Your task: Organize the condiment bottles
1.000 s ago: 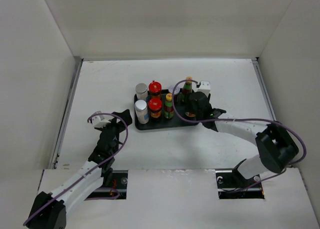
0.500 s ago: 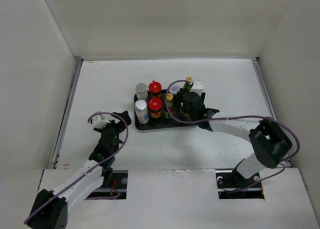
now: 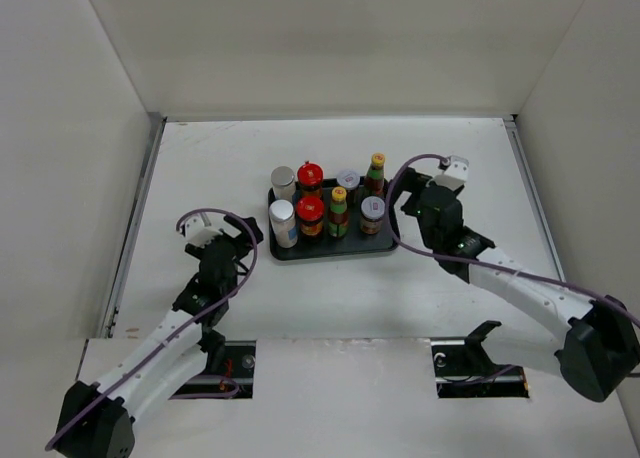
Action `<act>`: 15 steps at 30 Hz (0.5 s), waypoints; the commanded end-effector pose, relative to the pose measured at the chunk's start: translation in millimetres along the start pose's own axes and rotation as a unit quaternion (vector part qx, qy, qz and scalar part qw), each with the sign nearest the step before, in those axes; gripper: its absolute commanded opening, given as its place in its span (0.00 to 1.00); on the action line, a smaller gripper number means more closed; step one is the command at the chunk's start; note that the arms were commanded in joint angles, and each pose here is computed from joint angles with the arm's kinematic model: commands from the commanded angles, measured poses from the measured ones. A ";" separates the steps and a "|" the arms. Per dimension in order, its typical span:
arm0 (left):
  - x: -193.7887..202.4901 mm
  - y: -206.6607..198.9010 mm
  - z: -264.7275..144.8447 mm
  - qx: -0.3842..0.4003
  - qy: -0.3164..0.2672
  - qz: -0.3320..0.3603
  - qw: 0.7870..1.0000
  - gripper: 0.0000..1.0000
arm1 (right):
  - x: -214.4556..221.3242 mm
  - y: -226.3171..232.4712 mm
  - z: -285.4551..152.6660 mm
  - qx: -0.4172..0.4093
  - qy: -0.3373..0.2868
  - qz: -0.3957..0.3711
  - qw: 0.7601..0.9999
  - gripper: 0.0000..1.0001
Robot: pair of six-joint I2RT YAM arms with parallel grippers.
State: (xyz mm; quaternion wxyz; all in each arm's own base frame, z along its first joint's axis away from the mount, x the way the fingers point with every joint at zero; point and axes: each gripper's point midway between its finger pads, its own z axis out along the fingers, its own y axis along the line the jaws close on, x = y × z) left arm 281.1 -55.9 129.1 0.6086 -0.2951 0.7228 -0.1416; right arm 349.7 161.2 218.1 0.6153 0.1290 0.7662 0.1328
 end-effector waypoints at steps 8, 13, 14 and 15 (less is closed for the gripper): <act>-53.0 -32.8 -8.4 -0.010 -0.013 0.006 1.000 1.00 | 37.4 -37.6 10.5 0.028 0.008 0.040 0.999 1.00; -67.4 -45.2 -5.9 -0.020 -0.014 0.038 0.999 1.00 | 50.6 -37.7 17.7 0.026 0.015 0.040 0.999 1.00; -69.3 -47.3 -5.9 -0.023 -0.013 0.045 0.999 1.00 | 51.0 -35.4 18.0 0.024 0.016 0.040 0.999 1.00; -71.6 -49.2 -6.6 -0.024 -0.014 0.049 0.998 1.00 | 51.9 -35.1 18.2 0.023 0.016 0.040 0.999 1.00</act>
